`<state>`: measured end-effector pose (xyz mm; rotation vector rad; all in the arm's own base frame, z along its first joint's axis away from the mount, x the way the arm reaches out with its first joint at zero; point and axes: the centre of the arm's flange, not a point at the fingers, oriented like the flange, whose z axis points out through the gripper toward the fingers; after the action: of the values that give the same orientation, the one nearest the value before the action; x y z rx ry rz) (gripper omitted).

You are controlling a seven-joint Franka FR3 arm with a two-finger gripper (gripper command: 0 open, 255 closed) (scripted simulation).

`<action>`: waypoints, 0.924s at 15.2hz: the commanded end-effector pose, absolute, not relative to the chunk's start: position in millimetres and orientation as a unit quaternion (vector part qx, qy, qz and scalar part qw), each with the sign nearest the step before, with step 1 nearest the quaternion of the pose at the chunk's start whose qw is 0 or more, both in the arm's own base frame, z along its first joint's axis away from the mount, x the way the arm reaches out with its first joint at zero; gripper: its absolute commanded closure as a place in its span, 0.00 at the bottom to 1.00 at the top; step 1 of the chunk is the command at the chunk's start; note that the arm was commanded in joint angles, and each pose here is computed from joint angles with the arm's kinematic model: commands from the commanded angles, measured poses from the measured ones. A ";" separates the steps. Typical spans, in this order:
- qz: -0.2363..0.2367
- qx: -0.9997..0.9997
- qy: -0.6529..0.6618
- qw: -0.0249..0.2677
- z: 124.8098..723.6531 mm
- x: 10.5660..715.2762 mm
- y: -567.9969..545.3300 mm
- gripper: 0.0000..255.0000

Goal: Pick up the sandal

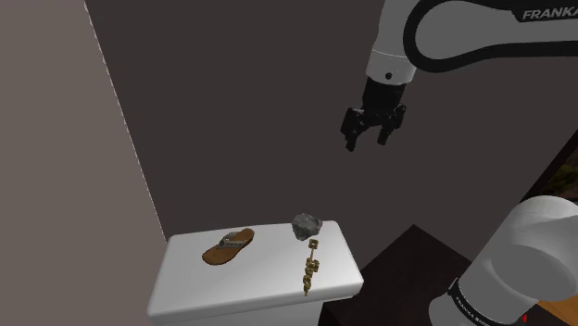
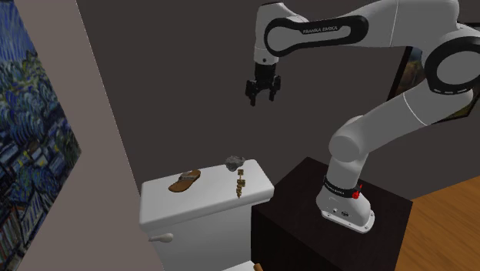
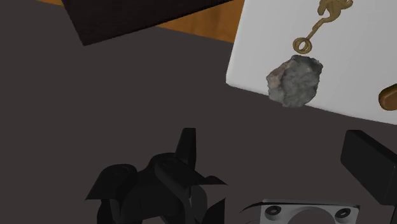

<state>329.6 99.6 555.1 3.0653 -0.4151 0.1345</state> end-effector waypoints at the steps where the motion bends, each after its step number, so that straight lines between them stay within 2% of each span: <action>1: 0.037 0.986 -0.159 0.016 536.3 336.4 118.2 0.00; 14: -0.006 0.952 -0.304 -0.023 432.6 389.0 233.5 0.00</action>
<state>385.2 222.8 442.9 3.0411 -0.9277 -0.0093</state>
